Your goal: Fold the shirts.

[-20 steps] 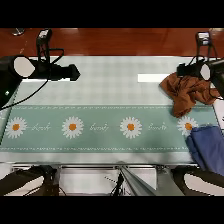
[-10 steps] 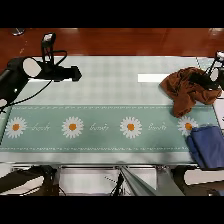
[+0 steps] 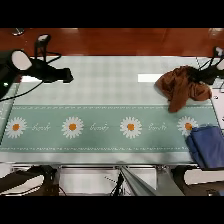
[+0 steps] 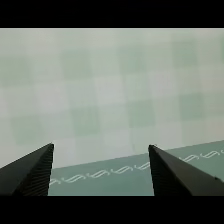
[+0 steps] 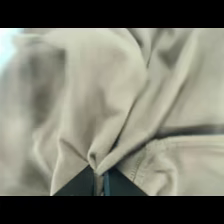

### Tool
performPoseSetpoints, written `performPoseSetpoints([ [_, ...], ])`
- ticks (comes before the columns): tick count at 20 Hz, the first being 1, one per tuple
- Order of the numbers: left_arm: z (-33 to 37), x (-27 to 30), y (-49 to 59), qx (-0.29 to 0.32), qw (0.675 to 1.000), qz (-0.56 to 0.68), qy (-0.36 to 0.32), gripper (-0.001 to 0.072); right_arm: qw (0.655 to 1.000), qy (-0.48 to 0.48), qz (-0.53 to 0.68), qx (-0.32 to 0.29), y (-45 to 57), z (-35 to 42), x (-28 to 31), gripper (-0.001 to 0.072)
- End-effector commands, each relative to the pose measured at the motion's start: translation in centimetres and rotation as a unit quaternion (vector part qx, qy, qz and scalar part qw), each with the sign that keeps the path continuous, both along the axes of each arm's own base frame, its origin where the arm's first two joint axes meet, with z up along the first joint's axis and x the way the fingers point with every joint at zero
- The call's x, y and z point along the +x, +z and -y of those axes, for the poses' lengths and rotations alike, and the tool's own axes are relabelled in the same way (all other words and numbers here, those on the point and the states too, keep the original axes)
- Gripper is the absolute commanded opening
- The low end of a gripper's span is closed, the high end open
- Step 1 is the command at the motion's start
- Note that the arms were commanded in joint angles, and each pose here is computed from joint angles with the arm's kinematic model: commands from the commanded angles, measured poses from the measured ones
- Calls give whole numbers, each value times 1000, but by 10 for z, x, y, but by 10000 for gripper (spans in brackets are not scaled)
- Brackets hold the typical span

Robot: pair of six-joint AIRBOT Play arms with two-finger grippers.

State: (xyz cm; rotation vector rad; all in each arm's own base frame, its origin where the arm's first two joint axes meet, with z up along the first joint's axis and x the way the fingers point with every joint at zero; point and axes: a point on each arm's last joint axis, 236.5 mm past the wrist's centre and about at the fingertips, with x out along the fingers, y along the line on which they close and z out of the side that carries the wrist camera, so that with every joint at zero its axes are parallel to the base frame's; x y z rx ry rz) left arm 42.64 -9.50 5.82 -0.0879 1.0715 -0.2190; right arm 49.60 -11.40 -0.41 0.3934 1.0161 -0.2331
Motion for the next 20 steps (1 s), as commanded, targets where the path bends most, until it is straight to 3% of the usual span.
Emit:
performPoseSetpoints([
  [1, -29, -34, 33, 3, 1000, -23, 15, 704, 985, 47, 166, 5, 156, -27, 22, 26],
  [7, 25, -128, 44, -136, 988, 67, 8, 704, 900, 120, 414, -57, 407, -84, -66, 26],
  [12, 53, -167, 37, -199, 979, 51, -11, 704, 830, 200, 516, -75, 502, -144, -154, 26],
  [15, 64, -168, 37, -216, 975, 40, -16, 704, 821, 294, 488, -39, 490, -192, -188, 26],
  [20, 66, -163, 31, -215, 976, 33, -15, 704, 830, 392, 388, 82, 417, -241, -212, 26],
])
